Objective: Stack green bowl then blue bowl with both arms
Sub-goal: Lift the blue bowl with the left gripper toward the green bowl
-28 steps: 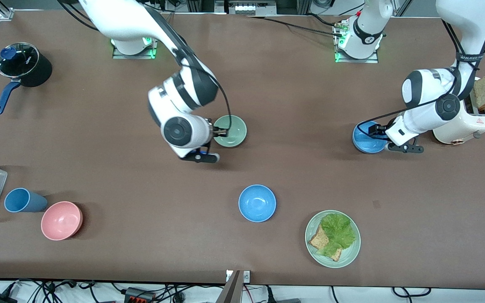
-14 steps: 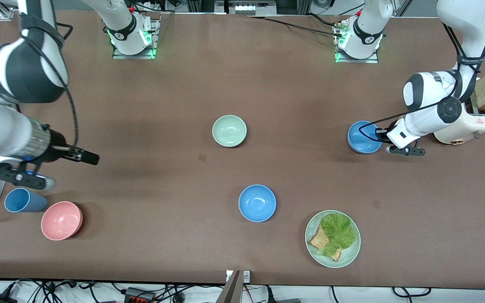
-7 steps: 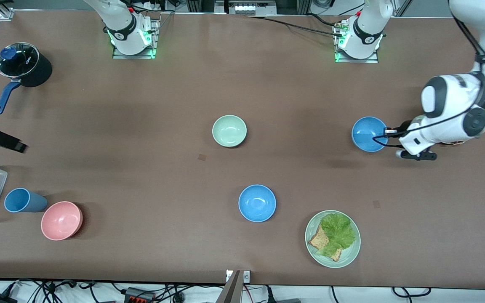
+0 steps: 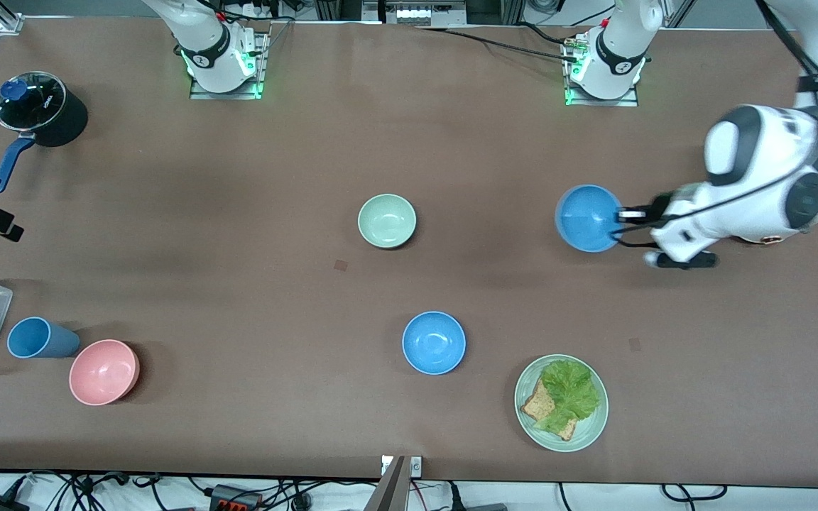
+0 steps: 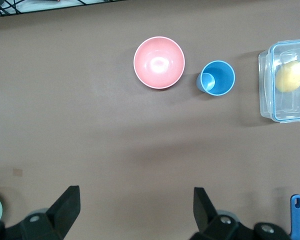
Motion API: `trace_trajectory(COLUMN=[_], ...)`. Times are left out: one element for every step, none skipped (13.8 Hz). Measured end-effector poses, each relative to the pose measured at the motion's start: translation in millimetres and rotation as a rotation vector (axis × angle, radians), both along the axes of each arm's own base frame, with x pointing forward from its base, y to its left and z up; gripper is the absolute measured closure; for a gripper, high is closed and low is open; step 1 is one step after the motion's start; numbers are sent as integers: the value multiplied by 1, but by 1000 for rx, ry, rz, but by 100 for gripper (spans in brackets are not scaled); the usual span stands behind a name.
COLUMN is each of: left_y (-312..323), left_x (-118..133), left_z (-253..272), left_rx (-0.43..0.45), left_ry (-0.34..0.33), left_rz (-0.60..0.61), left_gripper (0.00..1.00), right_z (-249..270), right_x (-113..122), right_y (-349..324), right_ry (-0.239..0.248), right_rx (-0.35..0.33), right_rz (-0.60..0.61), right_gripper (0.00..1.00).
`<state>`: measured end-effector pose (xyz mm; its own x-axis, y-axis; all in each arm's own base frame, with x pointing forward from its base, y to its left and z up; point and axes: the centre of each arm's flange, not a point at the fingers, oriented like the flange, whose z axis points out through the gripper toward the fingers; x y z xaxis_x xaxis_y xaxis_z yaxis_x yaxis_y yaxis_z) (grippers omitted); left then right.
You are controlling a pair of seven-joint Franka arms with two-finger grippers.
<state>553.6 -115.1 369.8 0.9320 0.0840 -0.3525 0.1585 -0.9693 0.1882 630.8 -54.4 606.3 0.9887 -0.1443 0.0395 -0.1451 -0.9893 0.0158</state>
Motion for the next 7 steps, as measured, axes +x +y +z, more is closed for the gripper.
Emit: trace_trajectory(left_y=[-32, -61, -91, -118, -142, -168, -193], left_x=[-7, -13, -19, -26, -33, -42, -52], left_z=[6, 11, 15, 17, 16, 14, 12], left_rx=[11, 27, 39, 46, 49, 49, 46], left_ry=[9, 5, -11, -24, -29, -30, -29], left_rz=[36, 78, 129, 179, 226, 271, 310], left_gripper=[96, 96, 96, 96, 96, 96, 96], right_z=[-2, -4, -8, -13, -18, -22, -23], right_x=[-4, -9, -16, -24, -34, -42, -48], right_y=[0, -1, -1, 0, 1, 2, 2], right_ry=[5, 0, -11, -21, -21, -16, -14], right_rx=[0, -1, -2, -3, -3, -5, -13], right_rz=[-1, -1, -1, 2, 4, 13, 29], right_gripper=[0, 0, 0, 0, 0, 0, 0])
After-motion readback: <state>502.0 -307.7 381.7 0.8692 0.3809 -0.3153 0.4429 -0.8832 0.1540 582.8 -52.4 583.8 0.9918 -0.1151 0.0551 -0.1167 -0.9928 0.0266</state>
